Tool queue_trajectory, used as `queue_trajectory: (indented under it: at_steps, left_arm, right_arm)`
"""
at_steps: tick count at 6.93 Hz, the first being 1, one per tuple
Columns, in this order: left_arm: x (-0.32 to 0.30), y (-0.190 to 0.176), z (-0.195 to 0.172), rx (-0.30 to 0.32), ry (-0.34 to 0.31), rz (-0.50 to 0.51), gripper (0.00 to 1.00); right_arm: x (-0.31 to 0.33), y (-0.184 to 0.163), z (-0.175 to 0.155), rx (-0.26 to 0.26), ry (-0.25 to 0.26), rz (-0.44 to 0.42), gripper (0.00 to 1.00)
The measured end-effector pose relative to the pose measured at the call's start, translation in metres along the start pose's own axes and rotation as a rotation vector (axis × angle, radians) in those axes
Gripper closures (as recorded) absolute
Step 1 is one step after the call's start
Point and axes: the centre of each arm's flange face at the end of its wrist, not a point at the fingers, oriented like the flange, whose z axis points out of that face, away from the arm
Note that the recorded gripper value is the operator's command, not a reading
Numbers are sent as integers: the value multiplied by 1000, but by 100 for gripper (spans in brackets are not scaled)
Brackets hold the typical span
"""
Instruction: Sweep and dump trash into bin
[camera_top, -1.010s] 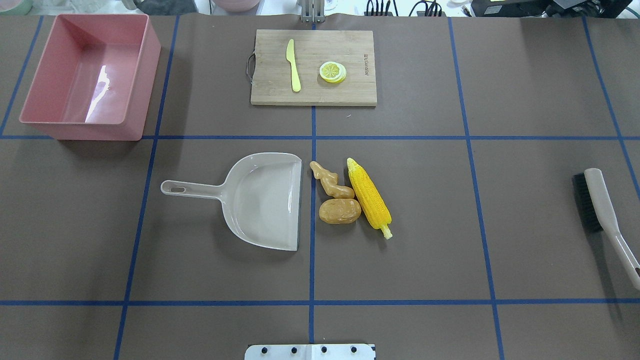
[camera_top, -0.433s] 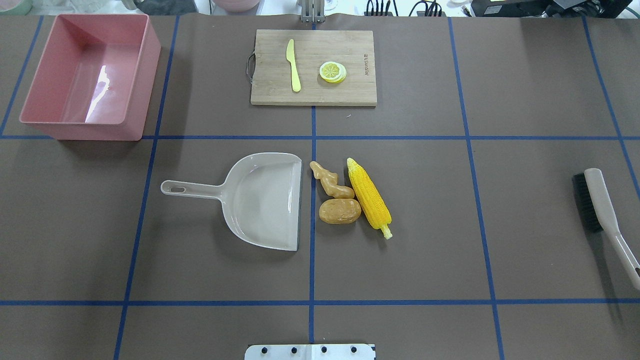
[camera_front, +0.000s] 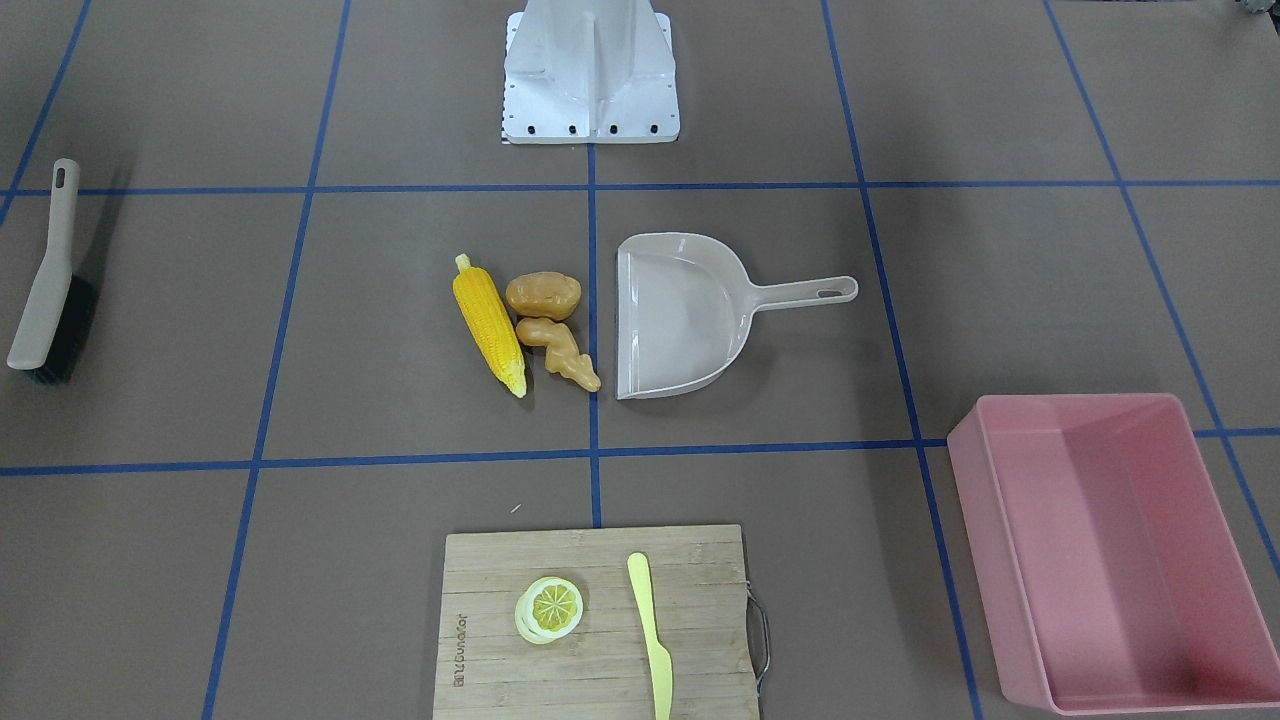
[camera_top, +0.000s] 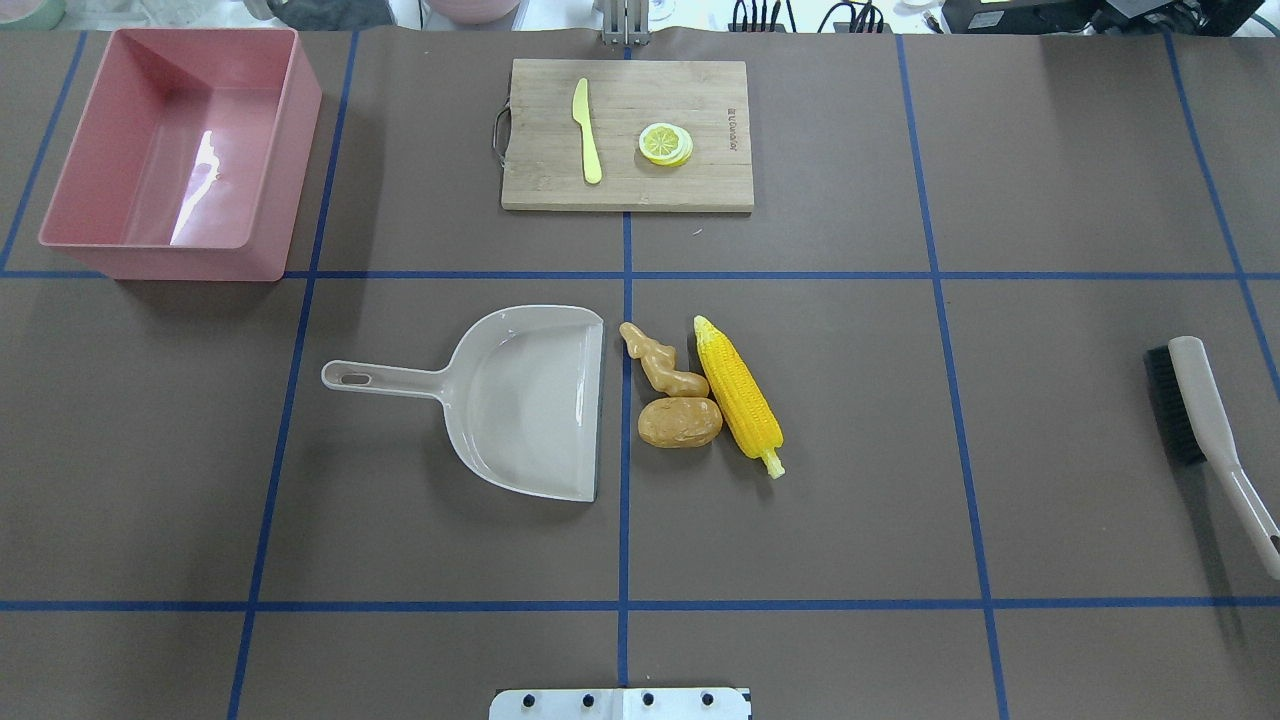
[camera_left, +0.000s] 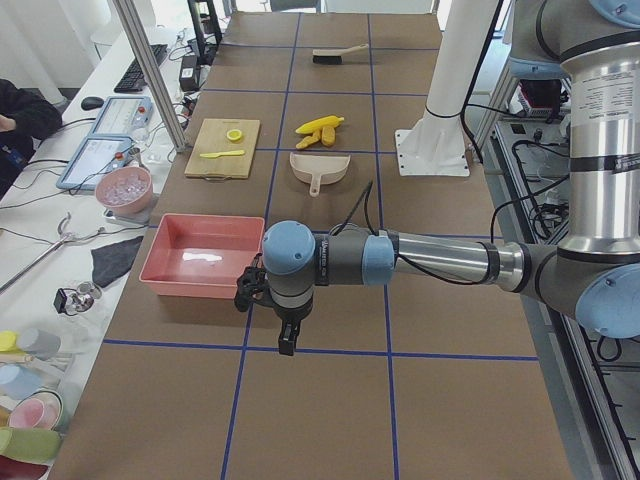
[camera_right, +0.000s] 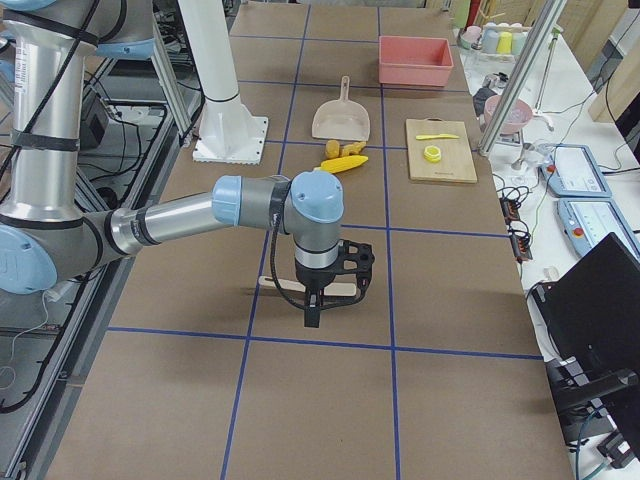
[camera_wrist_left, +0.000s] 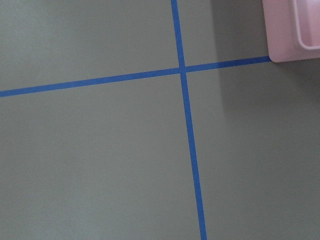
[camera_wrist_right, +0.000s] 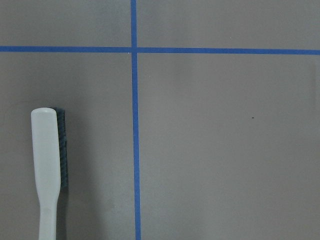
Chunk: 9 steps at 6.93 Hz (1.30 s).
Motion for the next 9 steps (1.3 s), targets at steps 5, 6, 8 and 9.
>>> queue_trajectory:
  at_steps: [5, 6, 8, 9]
  left_arm:
    - [179, -125, -27, 105, 106, 407, 2]
    - [220, -132, -18, 131, 128, 523, 2]
    - [344, -147, 6, 186, 220, 812, 2]
    - [400, -147, 19, 195, 271, 920, 2]
  right_arm:
    - [8, 20, 13, -25, -26, 30, 0]
    - [12, 22, 18, -36, -25, 41, 0]
    - [19, 27, 18, -33, -29, 58, 0]
    - [21, 29, 12, -19, -29, 64, 0]
